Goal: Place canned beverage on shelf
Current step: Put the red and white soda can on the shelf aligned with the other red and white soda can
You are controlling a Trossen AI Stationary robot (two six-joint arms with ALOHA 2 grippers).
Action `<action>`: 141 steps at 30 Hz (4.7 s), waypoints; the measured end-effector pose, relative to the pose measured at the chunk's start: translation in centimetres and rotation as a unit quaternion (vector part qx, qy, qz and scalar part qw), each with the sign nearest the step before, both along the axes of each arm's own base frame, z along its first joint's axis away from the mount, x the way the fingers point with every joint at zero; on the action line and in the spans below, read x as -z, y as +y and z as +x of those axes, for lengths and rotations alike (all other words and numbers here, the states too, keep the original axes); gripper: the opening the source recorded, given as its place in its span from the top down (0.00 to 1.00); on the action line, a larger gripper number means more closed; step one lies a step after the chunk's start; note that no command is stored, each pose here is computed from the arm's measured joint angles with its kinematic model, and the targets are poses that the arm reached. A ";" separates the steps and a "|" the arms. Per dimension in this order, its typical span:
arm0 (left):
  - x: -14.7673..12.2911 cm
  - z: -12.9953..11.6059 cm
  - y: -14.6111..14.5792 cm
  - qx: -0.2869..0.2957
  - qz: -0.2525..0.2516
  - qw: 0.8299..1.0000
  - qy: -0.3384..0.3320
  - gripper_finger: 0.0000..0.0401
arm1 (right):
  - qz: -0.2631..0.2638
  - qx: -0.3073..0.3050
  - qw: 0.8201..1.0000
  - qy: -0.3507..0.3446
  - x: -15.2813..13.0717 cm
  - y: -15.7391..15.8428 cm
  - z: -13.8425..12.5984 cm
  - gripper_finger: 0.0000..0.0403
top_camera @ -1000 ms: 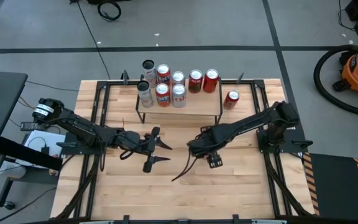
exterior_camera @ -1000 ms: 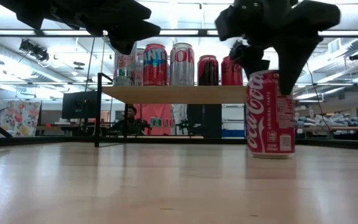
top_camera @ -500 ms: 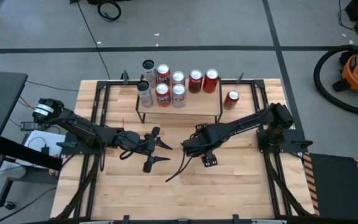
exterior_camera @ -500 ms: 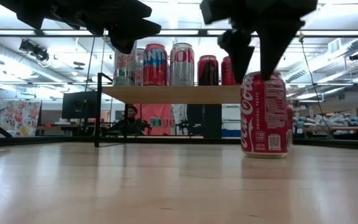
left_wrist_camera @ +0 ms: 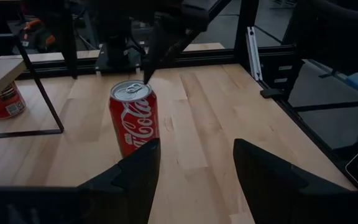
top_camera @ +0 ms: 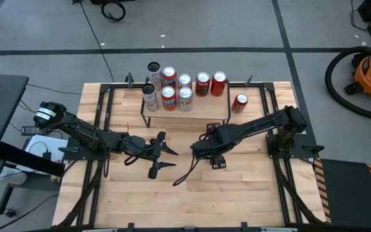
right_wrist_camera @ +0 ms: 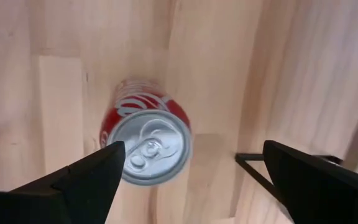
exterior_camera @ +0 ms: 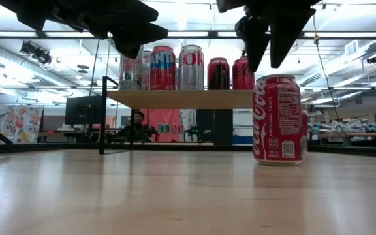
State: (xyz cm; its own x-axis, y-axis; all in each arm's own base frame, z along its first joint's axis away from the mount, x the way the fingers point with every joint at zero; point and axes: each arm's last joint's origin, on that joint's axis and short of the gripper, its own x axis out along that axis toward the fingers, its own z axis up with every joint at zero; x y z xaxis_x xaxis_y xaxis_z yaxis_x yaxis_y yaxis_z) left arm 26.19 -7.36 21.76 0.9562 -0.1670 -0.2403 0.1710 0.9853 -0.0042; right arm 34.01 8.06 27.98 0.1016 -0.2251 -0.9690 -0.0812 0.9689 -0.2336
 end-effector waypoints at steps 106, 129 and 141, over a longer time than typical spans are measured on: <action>0.2 0.0 -0.2 -0.004 -0.023 1.000 0.012 0.47 | 0.068 -0.025 0.973 -0.219 6.9 -1.6 -4.1 0.14; 0.2 0.0 -0.2 -0.005 -0.028 1.000 0.013 0.47 | 0.043 -0.001 0.972 -0.229 1.7 -2.9 -2.7 0.02; 0.2 0.0 -0.2 -0.007 -0.035 0.999 0.015 0.47 | 0.040 0.241 0.931 -0.271 3.7 -1.5 -3.7 0.03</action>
